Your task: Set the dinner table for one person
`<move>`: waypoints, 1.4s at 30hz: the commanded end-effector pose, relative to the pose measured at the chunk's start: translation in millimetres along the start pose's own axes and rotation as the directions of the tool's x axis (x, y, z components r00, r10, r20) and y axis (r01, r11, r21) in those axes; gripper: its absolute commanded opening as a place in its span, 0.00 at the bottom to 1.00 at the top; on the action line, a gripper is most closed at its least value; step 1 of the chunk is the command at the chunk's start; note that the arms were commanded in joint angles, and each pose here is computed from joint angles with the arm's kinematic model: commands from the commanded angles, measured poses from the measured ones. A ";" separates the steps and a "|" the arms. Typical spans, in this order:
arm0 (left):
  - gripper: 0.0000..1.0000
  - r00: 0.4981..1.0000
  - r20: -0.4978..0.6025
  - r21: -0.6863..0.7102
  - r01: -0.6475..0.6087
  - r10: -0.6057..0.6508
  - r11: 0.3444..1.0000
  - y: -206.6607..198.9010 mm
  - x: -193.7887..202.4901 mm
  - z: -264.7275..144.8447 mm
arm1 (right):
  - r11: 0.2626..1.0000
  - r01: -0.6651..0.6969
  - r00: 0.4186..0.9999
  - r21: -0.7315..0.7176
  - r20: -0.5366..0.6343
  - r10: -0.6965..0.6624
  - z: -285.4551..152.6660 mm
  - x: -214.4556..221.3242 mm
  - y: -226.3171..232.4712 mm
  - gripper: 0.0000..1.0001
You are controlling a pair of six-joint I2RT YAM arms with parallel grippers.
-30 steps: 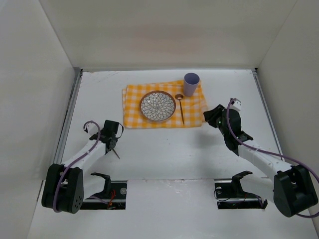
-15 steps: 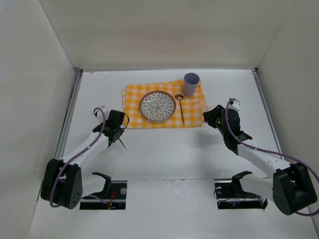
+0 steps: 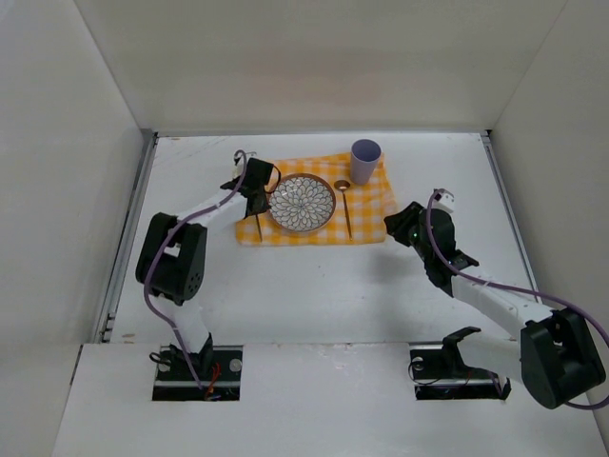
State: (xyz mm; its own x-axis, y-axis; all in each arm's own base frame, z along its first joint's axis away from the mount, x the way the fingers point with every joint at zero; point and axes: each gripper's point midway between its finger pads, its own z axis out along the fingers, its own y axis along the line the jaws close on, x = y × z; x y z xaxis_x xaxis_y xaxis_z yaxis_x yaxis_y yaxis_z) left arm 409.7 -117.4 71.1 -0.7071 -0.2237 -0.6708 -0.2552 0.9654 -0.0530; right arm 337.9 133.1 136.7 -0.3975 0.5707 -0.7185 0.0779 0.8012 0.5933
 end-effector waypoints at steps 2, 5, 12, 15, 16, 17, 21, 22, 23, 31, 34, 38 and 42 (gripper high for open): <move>0.03 0.988 0.018 0.055 -0.151 0.150 0.987 -19.3 -24.1 2.2 | 0.998 0.004 0.998 -0.067 0.067 0.000 1.9 -23.6 25.6 0.36; 0.02 0.984 0.018 0.044 -0.177 0.176 0.983 -16.4 -25.5 5.2 | 0.998 0.005 0.998 -0.068 0.064 -0.001 2.6 -22.4 25.9 0.36; 0.04 0.979 -0.003 0.006 -0.203 0.203 0.979 -6.8 -22.1 22.0 | 0.998 0.006 0.998 -0.070 0.062 -0.001 2.7 -22.0 26.7 0.36; 0.04 0.979 -0.005 -0.006 -0.204 0.204 0.979 -7.3 -23.4 29.8 | 0.998 0.006 0.998 -0.069 0.061 -0.002 3.0 -21.6 26.4 0.36; 0.04 0.979 -0.005 -0.011 -0.203 0.203 0.979 -6.0 -24.0 31.4 | 0.998 0.006 0.998 -0.069 0.061 -0.002 3.0 -21.6 26.4 0.36; 0.04 0.980 -0.003 -0.016 -0.200 0.200 0.980 -4.8 -25.1 32.7 | 0.998 0.006 0.998 -0.070 0.062 -0.001 2.7 -22.0 26.7 0.36; 0.07 0.983 -0.001 -0.033 -0.185 0.185 0.982 1.2 -26.0 37.3 | 0.998 0.006 0.998 -0.067 0.061 -0.002 3.3 -21.4 26.0 0.36; 0.10 0.983 -0.001 -0.038 -0.182 0.182 0.983 2.3 -25.1 37.9 | 0.998 0.006 0.998 -0.066 0.059 -0.002 3.6 -21.0 25.7 0.36; 0.14 0.984 0.006 -0.048 -0.177 0.177 0.983 4.8 -25.4 36.9 | 0.998 0.006 0.998 -0.066 0.057 -0.003 3.8 -20.5 25.6 0.36; 0.38 0.983 0.174 -0.006 -0.049 0.049 0.999 1.0 -50.4 -18.0 | 0.998 0.006 0.998 -0.066 0.064 -0.002 3.9 -21.7 26.0 0.50; 0.39 0.969 0.238 0.092 0.047 -0.068 0.995 -8.8 -60.5 -55.3 | 0.998 0.008 0.998 -0.066 0.065 -0.004 3.3 -21.4 26.4 0.51; 0.40 0.950 0.247 0.170 0.153 -0.192 0.973 -2.4 -41.5 -85.4 | 0.998 0.013 0.997 -0.066 0.074 -0.008 1.8 -23.4 26.1 0.50; 0.41 0.931 0.217 0.170 0.261 -0.294 0.950 35.3 3.3 -97.5 | 0.999 0.006 0.995 -0.054 0.103 -0.001 -1.8 -29.0 23.4 0.40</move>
State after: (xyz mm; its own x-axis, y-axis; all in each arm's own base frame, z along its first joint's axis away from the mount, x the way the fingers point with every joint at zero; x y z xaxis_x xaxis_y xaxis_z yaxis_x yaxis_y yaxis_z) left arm 361.5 -114.2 166.6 -0.4422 -0.3648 -0.8194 -0.2201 0.9297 -0.2952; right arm 339.6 134.3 136.0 -0.3976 0.5596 -0.7272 0.0758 0.8099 0.5817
